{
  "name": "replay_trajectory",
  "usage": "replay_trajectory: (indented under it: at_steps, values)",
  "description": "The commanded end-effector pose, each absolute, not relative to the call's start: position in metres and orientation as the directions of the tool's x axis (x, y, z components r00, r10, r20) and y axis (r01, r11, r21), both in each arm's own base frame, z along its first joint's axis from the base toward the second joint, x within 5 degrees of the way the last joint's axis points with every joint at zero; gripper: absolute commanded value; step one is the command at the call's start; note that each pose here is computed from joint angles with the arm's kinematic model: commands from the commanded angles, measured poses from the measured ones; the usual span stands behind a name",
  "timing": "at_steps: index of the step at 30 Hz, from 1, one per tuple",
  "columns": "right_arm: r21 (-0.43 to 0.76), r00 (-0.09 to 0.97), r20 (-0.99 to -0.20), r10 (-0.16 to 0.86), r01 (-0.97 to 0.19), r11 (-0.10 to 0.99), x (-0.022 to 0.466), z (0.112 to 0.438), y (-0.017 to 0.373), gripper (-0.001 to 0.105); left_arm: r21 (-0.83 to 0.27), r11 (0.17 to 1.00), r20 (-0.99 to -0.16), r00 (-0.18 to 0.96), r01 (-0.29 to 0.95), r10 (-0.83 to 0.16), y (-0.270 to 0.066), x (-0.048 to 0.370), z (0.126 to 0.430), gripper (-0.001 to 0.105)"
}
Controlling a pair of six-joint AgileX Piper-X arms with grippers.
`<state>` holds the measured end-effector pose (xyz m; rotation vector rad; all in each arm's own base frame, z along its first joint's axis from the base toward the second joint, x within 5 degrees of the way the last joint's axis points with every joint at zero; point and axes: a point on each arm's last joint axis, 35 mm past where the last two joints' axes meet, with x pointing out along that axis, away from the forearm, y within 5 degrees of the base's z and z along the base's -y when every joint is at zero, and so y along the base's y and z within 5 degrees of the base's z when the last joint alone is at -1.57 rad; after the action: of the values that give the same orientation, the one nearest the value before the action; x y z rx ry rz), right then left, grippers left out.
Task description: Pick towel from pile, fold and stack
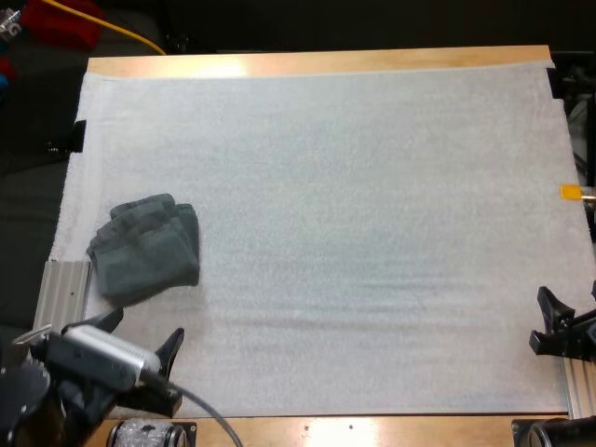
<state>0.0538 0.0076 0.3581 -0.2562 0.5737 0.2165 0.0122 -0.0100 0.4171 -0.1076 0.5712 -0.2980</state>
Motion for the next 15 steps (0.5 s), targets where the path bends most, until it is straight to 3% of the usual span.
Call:
replay_trajectory:
  at_steps: [1,5,12,15]
  values:
    - [-0.162,0.834,-0.533,0.142,-0.265,0.951,0.046,0.359,0.007,0.064,-0.17,0.953,-0.492,0.816,0.251,-0.303,-0.009,0.0,0.412,0.069]
    - [-0.095,0.856,-0.49,0.165,-0.24,0.966,0.03,0.36,0.006,0.064,-0.162,0.952,-0.457,0.835,0.26,-0.306,-0.008,-0.015,0.403,0.069]
    - [-0.099,0.873,-0.457,0.168,-0.238,0.966,0.008,0.357,0.003,0.064,-0.15,0.951,-0.405,0.861,0.271,-0.309,-0.007,-0.042,0.38,0.069]
    - [-0.107,0.9,-0.401,0.171,-0.232,0.967,-0.009,0.356,0.001,0.064,-0.151,0.951,-0.405,0.86,0.271,-0.309,-0.006,-0.06,0.363,0.069]
